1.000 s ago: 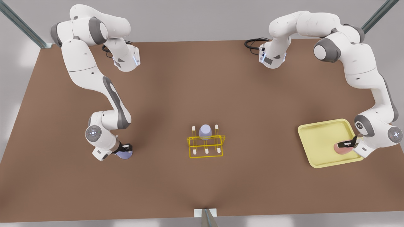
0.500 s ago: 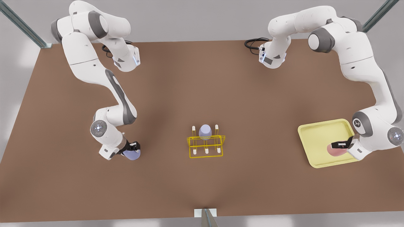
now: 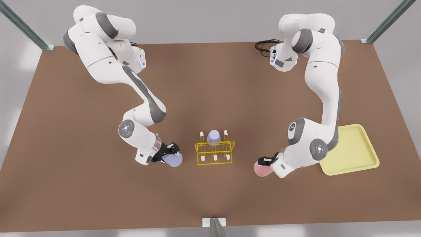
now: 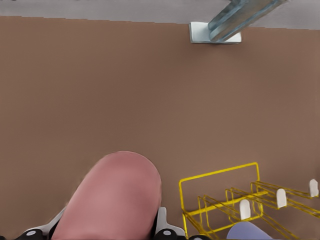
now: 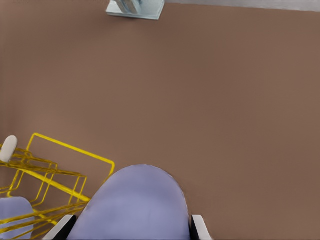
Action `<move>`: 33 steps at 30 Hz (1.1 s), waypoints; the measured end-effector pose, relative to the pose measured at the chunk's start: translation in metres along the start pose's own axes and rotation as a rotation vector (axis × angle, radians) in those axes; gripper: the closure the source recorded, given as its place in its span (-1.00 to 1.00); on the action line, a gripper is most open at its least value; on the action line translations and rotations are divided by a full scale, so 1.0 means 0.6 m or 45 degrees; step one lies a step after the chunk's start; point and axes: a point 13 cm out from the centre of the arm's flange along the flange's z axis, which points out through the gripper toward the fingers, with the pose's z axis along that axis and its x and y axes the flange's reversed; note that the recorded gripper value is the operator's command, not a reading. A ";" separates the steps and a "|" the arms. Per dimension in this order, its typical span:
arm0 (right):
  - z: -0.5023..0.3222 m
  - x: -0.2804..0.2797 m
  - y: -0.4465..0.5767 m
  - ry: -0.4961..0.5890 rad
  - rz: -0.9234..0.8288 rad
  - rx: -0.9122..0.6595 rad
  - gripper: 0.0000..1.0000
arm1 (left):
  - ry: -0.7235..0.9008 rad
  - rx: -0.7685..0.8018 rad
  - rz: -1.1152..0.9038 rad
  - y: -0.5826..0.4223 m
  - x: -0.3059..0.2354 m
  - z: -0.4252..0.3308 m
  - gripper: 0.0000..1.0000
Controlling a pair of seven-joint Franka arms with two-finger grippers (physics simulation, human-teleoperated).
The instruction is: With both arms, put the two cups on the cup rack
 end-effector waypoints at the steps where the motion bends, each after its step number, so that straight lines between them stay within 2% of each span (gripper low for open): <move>1: 0.001 -0.011 0.012 -0.010 -0.001 -0.021 -0.68 | -0.001 0.011 -0.012 -0.037 0.005 0.004 -0.57; 9: -0.015 -0.082 0.084 -0.081 0.043 -0.180 -0.68 | 0.078 0.088 -0.241 -0.165 0.051 0.046 -0.57; 16: 0.012 -0.078 0.140 -0.055 0.059 -0.287 -0.68 | 0.137 0.110 -0.390 -0.219 0.080 0.094 -0.57; 17: 0.015 -0.076 0.143 -0.051 0.060 -0.293 -0.68 | 0.144 0.108 -0.405 -0.225 0.084 0.102 -0.71; 18: 0.020 -0.074 0.145 -0.046 0.061 -0.299 -0.68 | 0.150 0.108 -0.420 -0.231 0.088 0.111 -1.00; 24: 0.041 -0.069 0.163 -0.027 0.060 -0.338 -0.68 | 0.147 0.118 -0.505 -0.237 0.086 0.121 -1.00; 25: 0.045 -0.067 0.168 -0.023 0.059 -0.345 -0.93 | 0.144 0.110 -0.514 -0.234 0.085 0.122 -1.00; 26: 0.049 -0.066 0.170 -0.019 0.058 -0.348 -1.00 | 0.141 0.099 -0.519 -0.231 0.085 0.124 -1.00; 33: 0.049 -0.074 0.172 -0.028 0.058 -0.357 -1.00 | 0.185 0.025 -0.487 -0.215 0.107 0.132 -1.00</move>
